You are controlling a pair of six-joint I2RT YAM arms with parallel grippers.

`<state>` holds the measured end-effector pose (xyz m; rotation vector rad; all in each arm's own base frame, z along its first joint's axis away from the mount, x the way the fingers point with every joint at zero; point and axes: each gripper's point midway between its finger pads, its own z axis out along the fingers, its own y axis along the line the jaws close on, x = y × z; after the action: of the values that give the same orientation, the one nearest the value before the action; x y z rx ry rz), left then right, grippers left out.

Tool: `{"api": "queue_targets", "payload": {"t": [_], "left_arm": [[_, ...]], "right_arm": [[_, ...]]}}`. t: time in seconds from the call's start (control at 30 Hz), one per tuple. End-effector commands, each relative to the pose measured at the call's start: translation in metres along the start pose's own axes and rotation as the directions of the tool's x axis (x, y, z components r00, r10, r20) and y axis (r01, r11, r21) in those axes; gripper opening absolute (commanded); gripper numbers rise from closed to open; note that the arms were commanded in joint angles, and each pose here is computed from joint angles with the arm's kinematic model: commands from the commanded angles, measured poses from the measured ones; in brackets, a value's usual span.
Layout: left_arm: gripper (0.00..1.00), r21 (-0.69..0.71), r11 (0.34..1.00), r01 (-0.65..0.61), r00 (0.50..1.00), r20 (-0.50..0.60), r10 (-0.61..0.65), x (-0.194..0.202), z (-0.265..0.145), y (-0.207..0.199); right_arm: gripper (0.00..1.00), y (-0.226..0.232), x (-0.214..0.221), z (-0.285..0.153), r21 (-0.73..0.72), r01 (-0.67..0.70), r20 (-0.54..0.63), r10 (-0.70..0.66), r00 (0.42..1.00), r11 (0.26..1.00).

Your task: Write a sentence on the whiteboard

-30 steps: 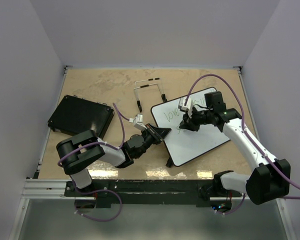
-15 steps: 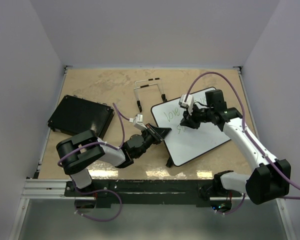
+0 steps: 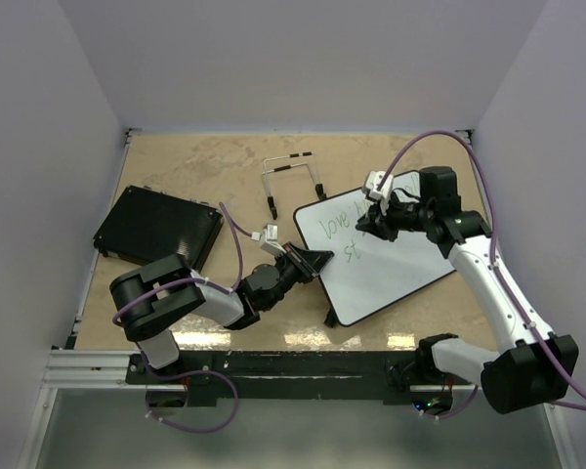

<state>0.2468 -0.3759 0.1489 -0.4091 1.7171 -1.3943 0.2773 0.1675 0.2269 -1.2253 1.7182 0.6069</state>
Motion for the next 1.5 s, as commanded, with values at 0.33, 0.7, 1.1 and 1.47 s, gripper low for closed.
{"api": "queue_targets", "payload": {"t": [0.33, 0.7, 1.1, 1.47], "left_arm": [[0.0, 0.215, 0.975, 0.06, 0.991, 0.107, -0.084, -0.034, -0.007, -0.058], [0.0, 0.217, 0.974, 0.064, 0.991, 0.102, -0.088, -0.032, -0.005, -0.057], [0.0, 0.22, 0.973, 0.064, 0.992, 0.096, -0.087, -0.03, -0.002, -0.058], [0.0, 0.225, 0.973, 0.06, 0.992, 0.096, -0.084, -0.03, -0.002, -0.061]], "right_arm": [[0.0, 0.01, 0.004, 0.003, -0.11, 0.006, 0.081, 0.003, 0.997, 0.994], [0.0, -0.008, 0.022, 0.015, -0.071, -0.05, 0.021, 0.052, 0.998, 0.996], [0.0, -0.006, 0.027, 0.028, -0.083, -0.076, 0.015, 0.077, 0.997, 0.994], [0.0, -0.007, 0.039, 0.037, -0.077, -0.095, -0.027, 0.093, 0.995, 0.992]]}}
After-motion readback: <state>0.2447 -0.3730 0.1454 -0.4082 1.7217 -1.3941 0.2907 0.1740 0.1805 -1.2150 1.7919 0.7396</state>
